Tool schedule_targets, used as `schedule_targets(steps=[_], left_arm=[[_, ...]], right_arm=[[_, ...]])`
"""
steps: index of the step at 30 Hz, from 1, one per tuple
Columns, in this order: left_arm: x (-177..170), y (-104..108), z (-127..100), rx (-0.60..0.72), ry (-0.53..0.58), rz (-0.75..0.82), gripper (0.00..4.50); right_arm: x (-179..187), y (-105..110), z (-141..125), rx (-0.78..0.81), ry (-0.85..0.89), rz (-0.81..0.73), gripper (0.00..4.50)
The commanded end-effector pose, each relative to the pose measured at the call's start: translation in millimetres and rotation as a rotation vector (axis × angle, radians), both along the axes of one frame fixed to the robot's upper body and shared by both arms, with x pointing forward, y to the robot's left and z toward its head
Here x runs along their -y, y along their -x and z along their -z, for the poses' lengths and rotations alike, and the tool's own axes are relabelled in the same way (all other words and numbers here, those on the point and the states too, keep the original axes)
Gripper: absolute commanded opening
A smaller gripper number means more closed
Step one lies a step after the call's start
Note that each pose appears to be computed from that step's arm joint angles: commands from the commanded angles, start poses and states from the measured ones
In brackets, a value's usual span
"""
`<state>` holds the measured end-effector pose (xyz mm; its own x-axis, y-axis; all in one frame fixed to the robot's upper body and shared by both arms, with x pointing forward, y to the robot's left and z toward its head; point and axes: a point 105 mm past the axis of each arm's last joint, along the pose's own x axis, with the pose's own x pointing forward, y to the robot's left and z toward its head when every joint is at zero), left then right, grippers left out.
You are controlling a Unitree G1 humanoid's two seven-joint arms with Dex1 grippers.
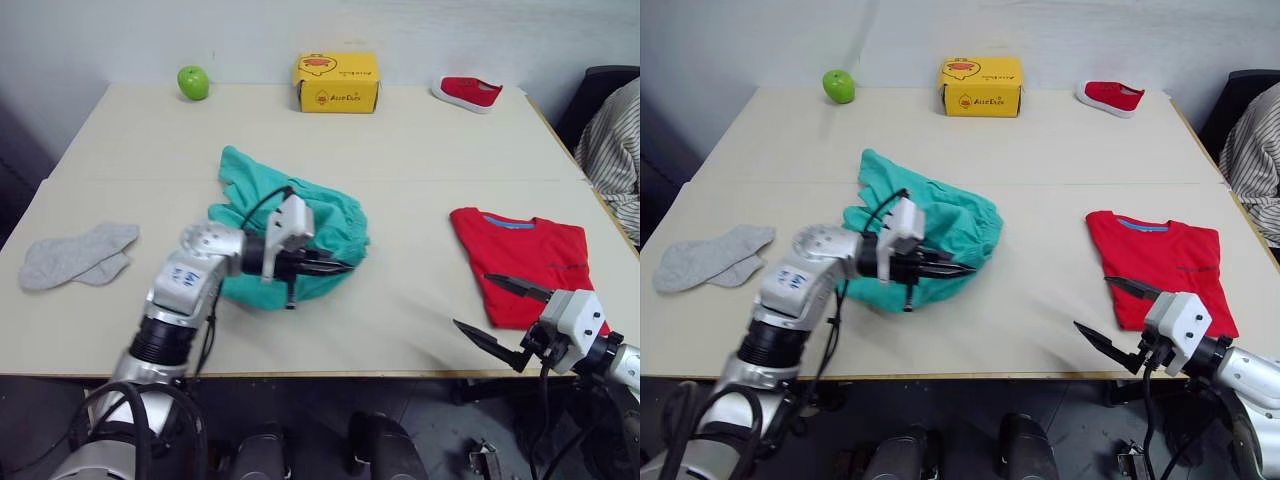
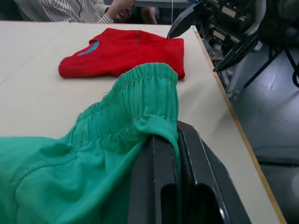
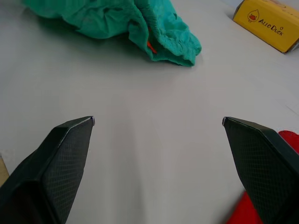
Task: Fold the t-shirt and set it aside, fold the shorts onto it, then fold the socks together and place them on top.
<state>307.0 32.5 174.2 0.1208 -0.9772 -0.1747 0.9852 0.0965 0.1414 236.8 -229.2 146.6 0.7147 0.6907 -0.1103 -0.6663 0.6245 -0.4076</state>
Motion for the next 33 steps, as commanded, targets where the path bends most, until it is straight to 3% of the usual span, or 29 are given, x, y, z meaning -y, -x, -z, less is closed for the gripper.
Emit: schedule_targets(steps=[1, 6, 9, 12, 16, 18, 20, 24, 30, 33], left_arm=[[0, -1, 9, 0.024, 0.006, -0.022, 0.90], [-11, 19, 9, 0.018, 0.032, 0.056, 2.53], [-45, 26, 9, 0.038, 0.034, 0.030, 3.47], [-90, 24, 4, 0.200, 0.016, -0.054, 4.45], [-135, 21, 14, 0.262, -0.079, -0.158, 4.45], [-181, 22, 34, 0.279, -0.244, -0.263, 4.45], [-221, 23, 47, 0.274, -0.342, -0.384, 4.45], [-249, 22, 59, 0.269, -0.409, -0.478, 4.45], [-242, 14, 81, 0.259, -0.461, -0.455, 4.50], [-230, 1, 90, 0.242, -0.467, -0.444, 4.50]], right_arm=[[-2, -1, -5, 0.021, 0.011, 0.003, 4.50], [-3, -9, -3, 0.035, 0.041, 0.021, 4.50], [-16, -15, -1, 0.030, 0.083, -0.046, 4.50], [-51, -15, 4, 0.028, 0.115, -0.224, 4.50], [-78, -18, 15, 0.023, 0.165, -0.324, 4.50], [-97, -30, 25, 0.061, 0.222, -0.349, 4.50], [-112, -43, 34, 0.073, 0.284, -0.361, 4.50], [-120, -67, 43, 0.127, 0.456, -0.362, 4.50], [-138, -88, 25, 0.210, 0.432, -0.350, 2.53], [-146, -89, 16, 0.161, 0.298, -0.335, 1.43]])
